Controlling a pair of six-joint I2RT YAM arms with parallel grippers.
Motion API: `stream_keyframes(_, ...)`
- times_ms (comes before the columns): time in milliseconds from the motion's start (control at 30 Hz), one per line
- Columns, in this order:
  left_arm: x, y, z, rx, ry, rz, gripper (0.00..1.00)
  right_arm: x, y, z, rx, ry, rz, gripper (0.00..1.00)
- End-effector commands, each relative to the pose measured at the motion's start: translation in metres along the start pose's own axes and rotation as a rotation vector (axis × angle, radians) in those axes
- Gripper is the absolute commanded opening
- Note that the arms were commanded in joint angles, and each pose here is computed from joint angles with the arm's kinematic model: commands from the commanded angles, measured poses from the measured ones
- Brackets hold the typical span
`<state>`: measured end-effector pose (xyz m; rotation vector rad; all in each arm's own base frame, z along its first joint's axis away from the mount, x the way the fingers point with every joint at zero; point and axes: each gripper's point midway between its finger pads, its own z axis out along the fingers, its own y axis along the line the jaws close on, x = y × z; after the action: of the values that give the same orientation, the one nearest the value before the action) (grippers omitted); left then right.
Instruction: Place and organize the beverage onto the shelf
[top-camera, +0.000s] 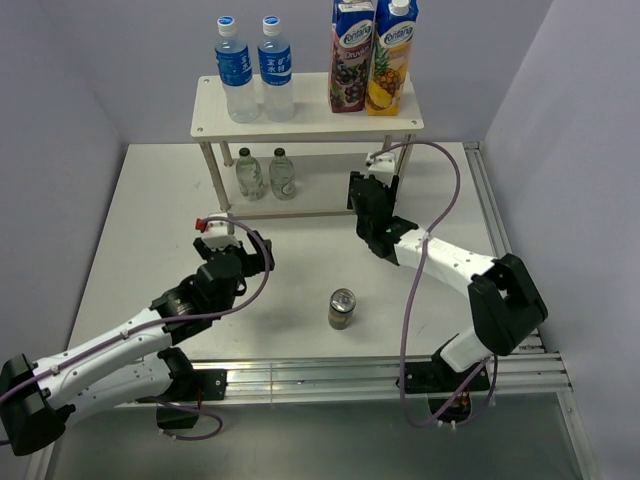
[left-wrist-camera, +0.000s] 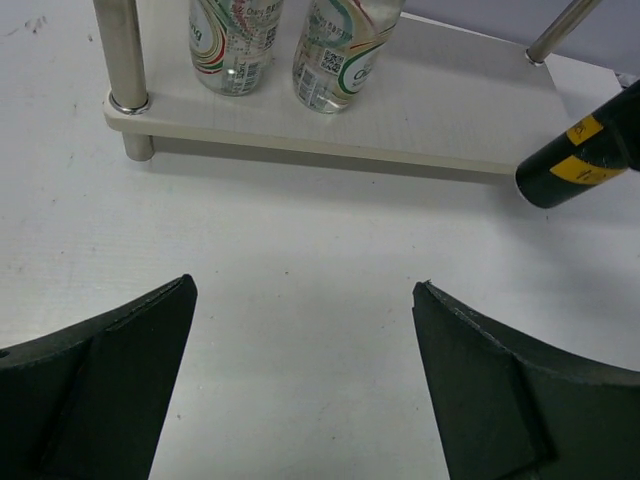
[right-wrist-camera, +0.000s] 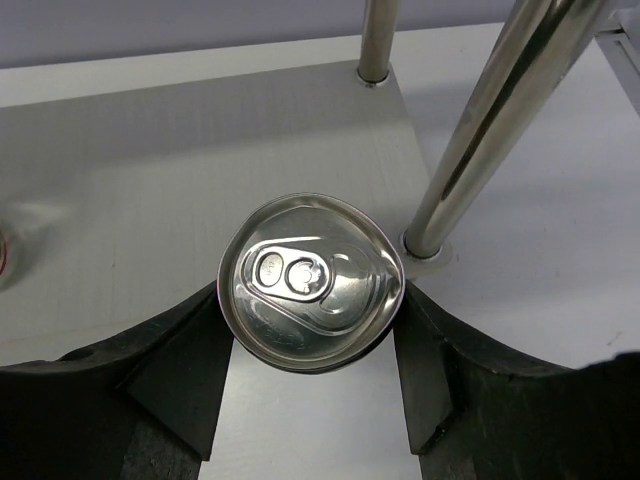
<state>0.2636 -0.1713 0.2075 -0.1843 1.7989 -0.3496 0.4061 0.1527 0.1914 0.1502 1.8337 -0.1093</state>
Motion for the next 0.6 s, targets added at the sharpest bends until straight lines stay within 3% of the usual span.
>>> stream_keyframes(0, -0.002, 0.011, -0.008, -0.023, -0.005, 0.01, 0.96, -0.077, 0.007, 0.013, 0.005, -0.188, 0.15, 0.0)
stream_keyframes(233, -0.002, 0.02, -0.014, -0.027, -0.019, 0.002, 0.96, -0.087, 0.007, 0.032, 0.023, -0.209, 0.169, 0.0)
stream_keyframes(567, -0.003, 0.02, -0.012, -0.033, -0.022, 0.012, 0.96, -0.065, 0.0, 0.067, 0.079, -0.173, 0.185, 0.0)
